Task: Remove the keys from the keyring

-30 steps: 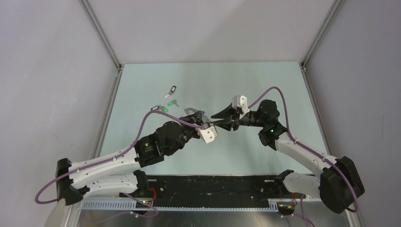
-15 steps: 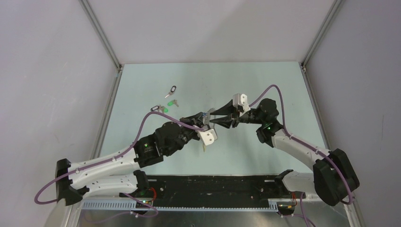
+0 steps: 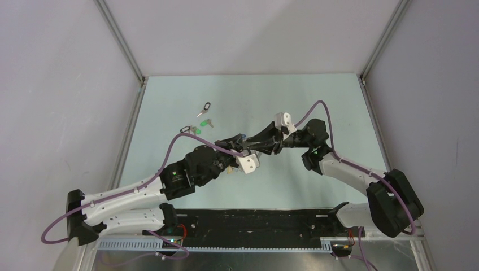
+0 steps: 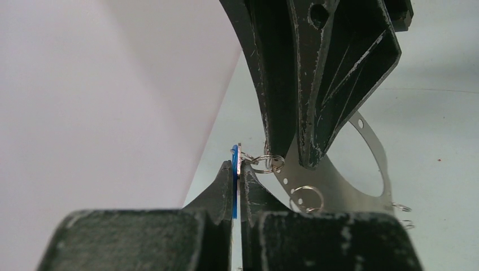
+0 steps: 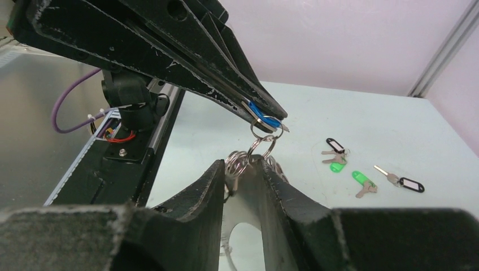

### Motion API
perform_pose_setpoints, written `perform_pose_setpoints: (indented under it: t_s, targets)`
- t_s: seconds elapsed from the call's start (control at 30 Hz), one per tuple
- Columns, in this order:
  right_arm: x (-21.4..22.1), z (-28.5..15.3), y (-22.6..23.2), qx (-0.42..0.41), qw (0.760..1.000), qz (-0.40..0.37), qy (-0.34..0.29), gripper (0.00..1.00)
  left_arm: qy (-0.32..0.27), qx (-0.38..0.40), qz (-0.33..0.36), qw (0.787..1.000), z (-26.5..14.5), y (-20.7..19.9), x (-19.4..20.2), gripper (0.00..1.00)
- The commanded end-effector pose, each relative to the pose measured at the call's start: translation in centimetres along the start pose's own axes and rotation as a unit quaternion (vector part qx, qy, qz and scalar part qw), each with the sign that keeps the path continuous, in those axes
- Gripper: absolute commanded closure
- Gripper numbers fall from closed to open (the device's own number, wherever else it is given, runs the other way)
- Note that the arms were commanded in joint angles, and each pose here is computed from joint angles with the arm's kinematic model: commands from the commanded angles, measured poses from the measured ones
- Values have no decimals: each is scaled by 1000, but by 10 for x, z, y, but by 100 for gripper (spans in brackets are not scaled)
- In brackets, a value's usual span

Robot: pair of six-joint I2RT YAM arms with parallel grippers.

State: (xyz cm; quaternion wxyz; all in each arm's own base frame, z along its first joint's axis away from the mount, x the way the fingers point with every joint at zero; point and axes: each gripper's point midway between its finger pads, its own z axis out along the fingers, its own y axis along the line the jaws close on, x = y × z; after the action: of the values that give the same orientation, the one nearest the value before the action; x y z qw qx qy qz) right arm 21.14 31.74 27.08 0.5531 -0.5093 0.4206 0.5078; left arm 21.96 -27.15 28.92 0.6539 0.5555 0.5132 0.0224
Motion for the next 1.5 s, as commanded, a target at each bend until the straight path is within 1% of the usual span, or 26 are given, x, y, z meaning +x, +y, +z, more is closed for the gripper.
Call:
perform_pose_setpoints:
  t_s: [0.0, 0.13, 0.23, 0.33, 0.37, 0.43, 0.47, 0.53, 0.6, 0.7, 0.93, 1.1, 1.23, 1.3, 1.47]
  targets:
    - [-22, 6, 1, -15, 999, -33, -28, 69, -35, -21, -8, 999, -5, 15, -17, 100]
    - [-22, 8, 0, -14, 999, -34, -30, 69, -37, -21, -10, 999, -5, 15, -18, 100]
    - [-21, 9, 0, -18, 999, -33, -31, 73, -39, -19, -10, 999, -5, 14, -19, 100]
    - [-19, 10, -1, -20, 999, -27, -32, 76, -41, -18, -13, 999, -5, 14, -20, 100]
    - [-19, 10, -1, -21, 999, -26, -33, 78, -41, -17, -13, 999, -5, 14, -20, 100]
    - [-20, 11, -1, -23, 999, -23, -35, 86, -41, -18, -14, 999, -5, 14, -20, 100]
    - [-20, 11, -2, -23, 999, -21, -36, 92, -40, -20, -14, 999, -5, 15, -20, 100]
    - [-20, 10, -2, -25, 999, -15, -35, 98, -36, -23, -12, 999, -6, 16, -18, 100]
    - [-20, 7, 0, -32, 999, -6, -33, 100, -34, -26, -11, 999, -6, 17, -17, 100]
    - [-22, 4, 4, -40, 999, 11, -29, 100, -31, -29, -11, 999, -6, 18, -16, 100]
    - [-25, -1, 16, -54, 998, 19, -20, 100, -28, -27, -9, 999, -4, 16, -15, 100]
    - [-32, -3, 25, -69, 997, 11, -20, 100, -23, -26, -5, 999, -3, 15, -13, 100]
    - [-35, -3, 26, -66, 998, 6, -18, 100, -22, -26, -5, 999, -3, 15, -13, 100]
    - [-35, -1, 24, -61, 998, 11, -14, 100, -24, -24, -6, 999, -2, 14, -13, 100]
    - [-29, 5, 18, -54, 997, 58, 15, 100, -26, -24, -8, 999, -3, 15, -15, 100]
